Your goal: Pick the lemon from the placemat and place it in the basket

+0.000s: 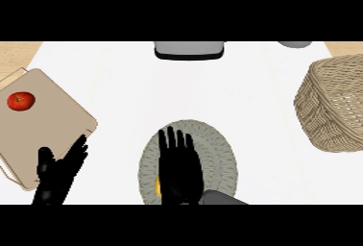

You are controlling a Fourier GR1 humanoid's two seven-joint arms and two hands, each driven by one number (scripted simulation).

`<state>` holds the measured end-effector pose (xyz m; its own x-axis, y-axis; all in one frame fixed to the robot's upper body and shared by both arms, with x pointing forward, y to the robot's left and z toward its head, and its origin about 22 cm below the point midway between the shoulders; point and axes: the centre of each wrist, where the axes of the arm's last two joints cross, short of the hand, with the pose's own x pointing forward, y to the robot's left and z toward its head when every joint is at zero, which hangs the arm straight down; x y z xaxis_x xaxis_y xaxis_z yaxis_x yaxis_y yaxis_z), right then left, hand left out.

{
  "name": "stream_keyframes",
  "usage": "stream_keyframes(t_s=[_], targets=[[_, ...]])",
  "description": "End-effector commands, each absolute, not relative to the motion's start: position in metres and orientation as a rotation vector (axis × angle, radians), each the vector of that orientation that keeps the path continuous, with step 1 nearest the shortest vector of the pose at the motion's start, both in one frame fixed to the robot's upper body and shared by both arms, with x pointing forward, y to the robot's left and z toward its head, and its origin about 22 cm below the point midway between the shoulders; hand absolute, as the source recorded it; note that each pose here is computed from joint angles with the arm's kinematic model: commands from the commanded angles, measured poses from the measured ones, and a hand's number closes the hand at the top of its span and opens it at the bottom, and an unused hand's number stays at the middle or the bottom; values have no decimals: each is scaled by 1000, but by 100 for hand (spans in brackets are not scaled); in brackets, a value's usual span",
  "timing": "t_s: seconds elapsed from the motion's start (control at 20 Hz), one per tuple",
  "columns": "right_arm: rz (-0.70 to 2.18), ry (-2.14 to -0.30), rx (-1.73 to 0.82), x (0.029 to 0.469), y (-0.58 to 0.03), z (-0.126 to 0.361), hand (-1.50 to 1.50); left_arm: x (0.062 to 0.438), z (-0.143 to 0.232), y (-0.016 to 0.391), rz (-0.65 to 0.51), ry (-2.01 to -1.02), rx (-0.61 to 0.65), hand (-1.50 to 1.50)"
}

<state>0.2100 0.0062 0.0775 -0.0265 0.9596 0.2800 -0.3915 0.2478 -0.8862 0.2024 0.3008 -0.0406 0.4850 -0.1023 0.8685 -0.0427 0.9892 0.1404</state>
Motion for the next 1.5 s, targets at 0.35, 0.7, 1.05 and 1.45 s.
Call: stream_keyframes(t_s=[0.35, 0.7, 1.05, 1.45], targets=[[1173, -876, -789, 217, 14, 59, -150, 191, -55, 301, -49, -1026, 144, 0], [1193, -801, -754, 223, 8, 32, -150, 199, -51, 287, -31, -1022, 138, 0], [1180, -838, -753, 207, 6, 5, -150, 192, -65, 290, -33, -1014, 143, 0], [1174, -823, -774, 219, 6, 2, 150, 193, -44, 299, -42, -1011, 163, 0]])
